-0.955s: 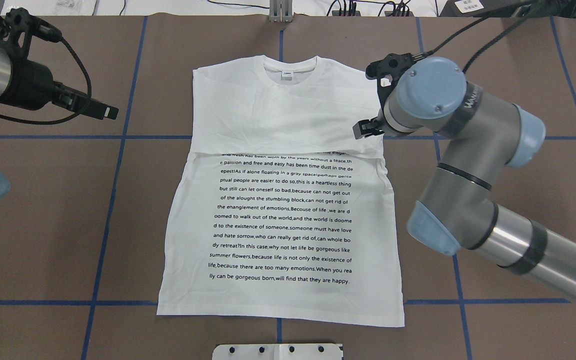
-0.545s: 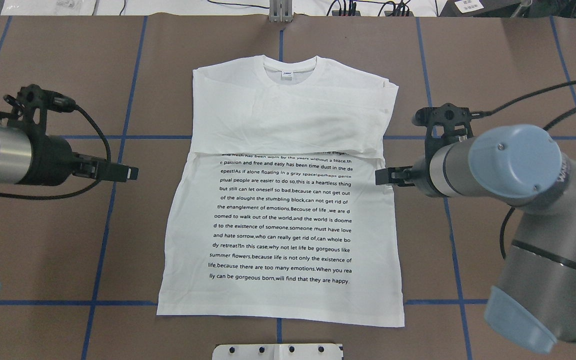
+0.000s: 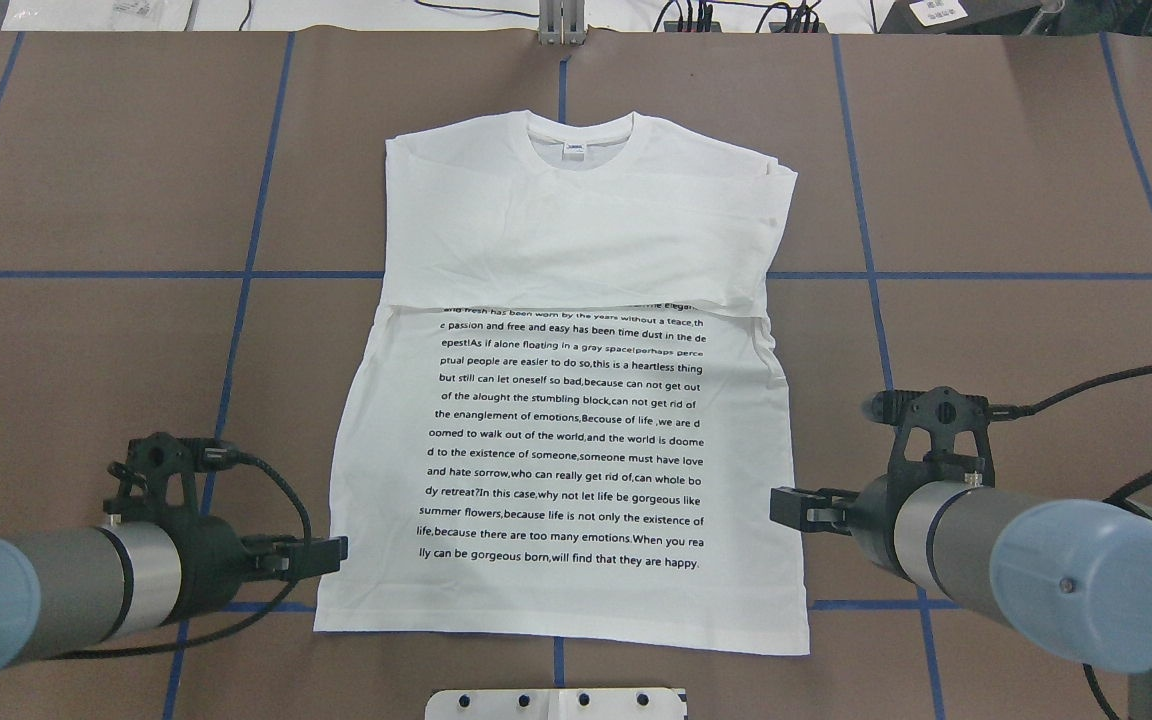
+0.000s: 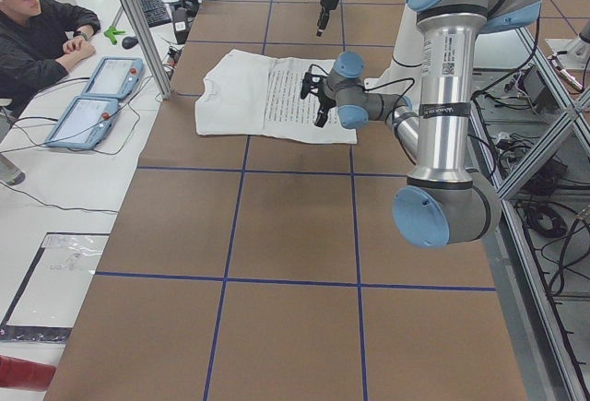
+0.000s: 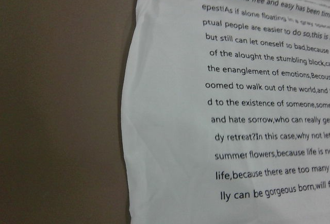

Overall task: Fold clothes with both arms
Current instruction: 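Lower both grippers to the shirt hem corners nearest the robot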

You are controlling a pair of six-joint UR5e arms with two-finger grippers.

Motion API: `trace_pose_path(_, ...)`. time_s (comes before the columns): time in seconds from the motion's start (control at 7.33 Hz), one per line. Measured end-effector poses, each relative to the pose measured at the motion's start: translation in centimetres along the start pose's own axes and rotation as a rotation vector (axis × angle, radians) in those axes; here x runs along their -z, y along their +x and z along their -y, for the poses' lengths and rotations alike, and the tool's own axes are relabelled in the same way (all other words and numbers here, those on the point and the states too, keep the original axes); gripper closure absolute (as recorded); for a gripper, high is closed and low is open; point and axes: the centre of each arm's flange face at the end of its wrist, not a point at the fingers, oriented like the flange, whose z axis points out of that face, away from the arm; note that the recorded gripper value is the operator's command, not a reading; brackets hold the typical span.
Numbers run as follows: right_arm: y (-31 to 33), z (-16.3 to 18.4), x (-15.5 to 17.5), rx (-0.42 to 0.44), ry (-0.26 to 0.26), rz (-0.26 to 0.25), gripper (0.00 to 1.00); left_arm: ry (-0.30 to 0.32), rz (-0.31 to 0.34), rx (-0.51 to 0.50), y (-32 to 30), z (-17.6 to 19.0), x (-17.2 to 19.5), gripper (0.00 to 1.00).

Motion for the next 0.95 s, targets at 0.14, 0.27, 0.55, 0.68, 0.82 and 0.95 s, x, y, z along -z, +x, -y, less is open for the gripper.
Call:
trace_pose_path(0.14, 0.0, -0.6, 0.0, 0.0, 0.001, 0.0, 0.0, -0.01, 0.033, 0.025, -0.3, -2.3, -2.0, 0.03)
trace_pose_path(0.27, -0.1, -0.9, 0.0, 0.001, 0.001, 0.0, 0.0, -0.017, 0.058, 0.035, -0.7, -3.6, -3.6, 0.14)
trace_pose_path(0.55, -0.1, -1.0, 0.0, 0.002, 0.001, 0.0, 0.0, -0.028, 0.083, 0.035, -1.2, -4.7, -5.1, 0.49)
trace_pose_path(0.68, -0.1, -1.1, 0.0, 0.004, 0.001, 0.0, 0.0, -0.03, 0.087, 0.034, -1.3, -4.9, -5.4, 0.52)
trace_pose_path(0.82, -0.1, -1.2, -0.1, 0.005, 0.002, -0.001, 0.0, -0.033, 0.09, 0.032, -1.3, -5.1, -5.6, 0.52)
trace_pose_path(0.95, -0.1, -1.3, -0.1, 0.007, 0.001, -0.001, 0.0, -0.038, 0.092, 0.03, -1.1, -5.4, -5.8, 0.53)
